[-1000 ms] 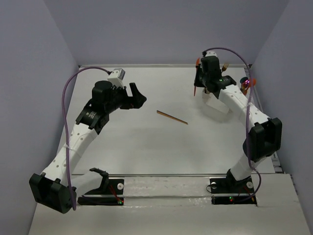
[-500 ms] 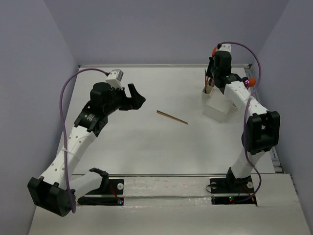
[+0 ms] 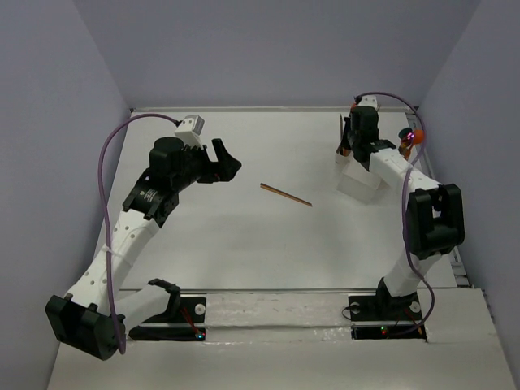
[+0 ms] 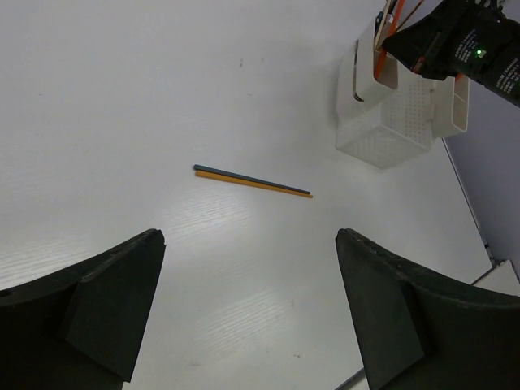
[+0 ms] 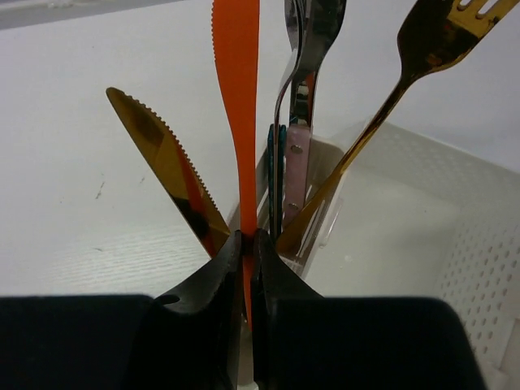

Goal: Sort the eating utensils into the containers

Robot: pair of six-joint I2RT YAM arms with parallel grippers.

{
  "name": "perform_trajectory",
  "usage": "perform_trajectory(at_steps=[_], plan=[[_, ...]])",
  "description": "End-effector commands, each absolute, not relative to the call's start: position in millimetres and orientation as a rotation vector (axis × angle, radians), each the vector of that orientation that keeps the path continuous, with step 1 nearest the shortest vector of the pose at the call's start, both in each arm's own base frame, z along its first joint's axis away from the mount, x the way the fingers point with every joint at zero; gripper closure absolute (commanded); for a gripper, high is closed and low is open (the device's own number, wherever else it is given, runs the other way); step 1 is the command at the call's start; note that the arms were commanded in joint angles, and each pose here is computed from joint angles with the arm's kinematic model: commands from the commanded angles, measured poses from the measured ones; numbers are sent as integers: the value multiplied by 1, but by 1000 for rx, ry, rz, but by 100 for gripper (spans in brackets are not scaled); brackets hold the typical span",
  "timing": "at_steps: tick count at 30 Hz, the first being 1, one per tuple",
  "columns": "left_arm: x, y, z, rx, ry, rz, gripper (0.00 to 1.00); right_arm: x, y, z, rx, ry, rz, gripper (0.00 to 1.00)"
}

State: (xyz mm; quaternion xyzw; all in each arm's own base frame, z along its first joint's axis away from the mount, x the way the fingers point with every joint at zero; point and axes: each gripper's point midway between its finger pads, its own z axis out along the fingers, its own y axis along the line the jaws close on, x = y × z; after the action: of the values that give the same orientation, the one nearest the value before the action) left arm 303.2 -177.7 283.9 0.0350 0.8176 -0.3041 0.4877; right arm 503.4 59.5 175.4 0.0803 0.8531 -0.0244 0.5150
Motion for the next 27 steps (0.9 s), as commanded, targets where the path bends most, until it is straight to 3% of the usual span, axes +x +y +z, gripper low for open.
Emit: perform_trajectory(at_steps=[1, 7, 9, 12, 15, 18, 22, 27], plan=[[304, -180, 292, 95, 1950, -752, 1, 501, 64, 231, 202, 1897, 19, 84], [304, -180, 292, 97, 1946, -756, 1, 485, 64, 250, 183, 1889, 38, 52], [304, -180, 292, 99, 1947, -755, 1, 480, 66, 258, 165, 1887, 54, 47], [305, -180, 292, 103, 1946, -752, 1, 472, 82, 275, 101, 1889, 147, 48], [307, -180, 295, 109, 1938, -745, 1, 455, 120, 262, -41, 1985, 276, 64], [309, -180, 296, 117, 1938, -735, 1, 424, 173, 235, -241, 2087, 356, 73], [311, -180, 301, 131, 1928, -722, 1, 388, 223, 193, -424, 2224, 406, 77], [313, -181, 304, 141, 1927, -722, 1, 379, 255, 152, -521, 2343, 407, 76]])
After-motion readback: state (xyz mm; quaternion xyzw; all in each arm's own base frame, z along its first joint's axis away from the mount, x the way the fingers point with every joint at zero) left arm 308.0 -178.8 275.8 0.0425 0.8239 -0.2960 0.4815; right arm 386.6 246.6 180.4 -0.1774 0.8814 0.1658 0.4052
